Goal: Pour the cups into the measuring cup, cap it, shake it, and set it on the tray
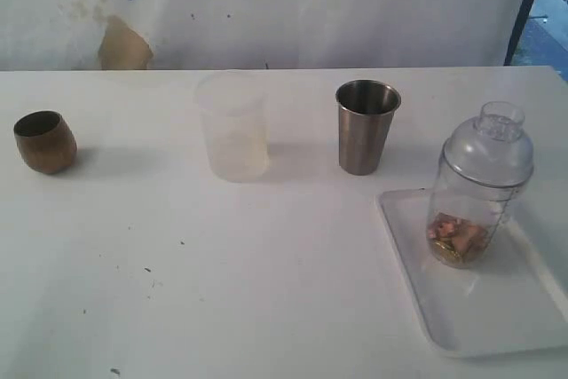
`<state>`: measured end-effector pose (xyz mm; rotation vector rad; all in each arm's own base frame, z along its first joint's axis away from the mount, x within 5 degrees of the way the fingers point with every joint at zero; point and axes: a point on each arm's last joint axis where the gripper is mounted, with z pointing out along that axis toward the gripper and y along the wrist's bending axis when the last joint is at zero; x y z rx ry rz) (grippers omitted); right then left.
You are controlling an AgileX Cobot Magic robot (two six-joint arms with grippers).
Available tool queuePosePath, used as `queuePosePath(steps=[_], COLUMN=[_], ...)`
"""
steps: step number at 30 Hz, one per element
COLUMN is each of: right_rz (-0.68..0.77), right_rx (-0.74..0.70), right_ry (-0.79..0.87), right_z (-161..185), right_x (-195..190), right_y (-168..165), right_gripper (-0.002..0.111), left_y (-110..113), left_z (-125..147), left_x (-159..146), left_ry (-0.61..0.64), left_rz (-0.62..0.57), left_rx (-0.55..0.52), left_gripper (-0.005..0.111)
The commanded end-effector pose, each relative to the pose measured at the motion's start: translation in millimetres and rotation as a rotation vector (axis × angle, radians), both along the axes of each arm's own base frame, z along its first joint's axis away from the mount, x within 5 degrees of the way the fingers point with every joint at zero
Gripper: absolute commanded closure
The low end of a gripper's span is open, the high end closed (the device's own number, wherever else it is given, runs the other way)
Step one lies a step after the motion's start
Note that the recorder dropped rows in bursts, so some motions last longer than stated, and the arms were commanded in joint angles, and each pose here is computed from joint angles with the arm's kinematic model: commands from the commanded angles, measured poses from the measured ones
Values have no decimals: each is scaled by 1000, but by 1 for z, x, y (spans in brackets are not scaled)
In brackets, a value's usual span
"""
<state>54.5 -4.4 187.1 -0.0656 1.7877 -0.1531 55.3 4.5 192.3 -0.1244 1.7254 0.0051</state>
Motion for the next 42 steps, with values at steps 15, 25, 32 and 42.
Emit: queuePosePath(steps=[15,25,32,42], right_rz=[0,0,0,0], right_rx=[-4,-4,-4,-4], right_ry=[32,33,33,33], right_z=[-4,-4,-4,-4], right_x=[-1,-1,-1,-1], right_y=[0,0,0,0], right_gripper=[108,108,108,108], left_y=[0,0,0,0], left_z=[0,0,0,0], left_x=[0,0,0,0], left_ry=[-11,-11,-11,-11], left_rz=[-1,-1,-1,-1], left_rx=[-4,-4,-4,-4], left_gripper=[107,107,107,107])
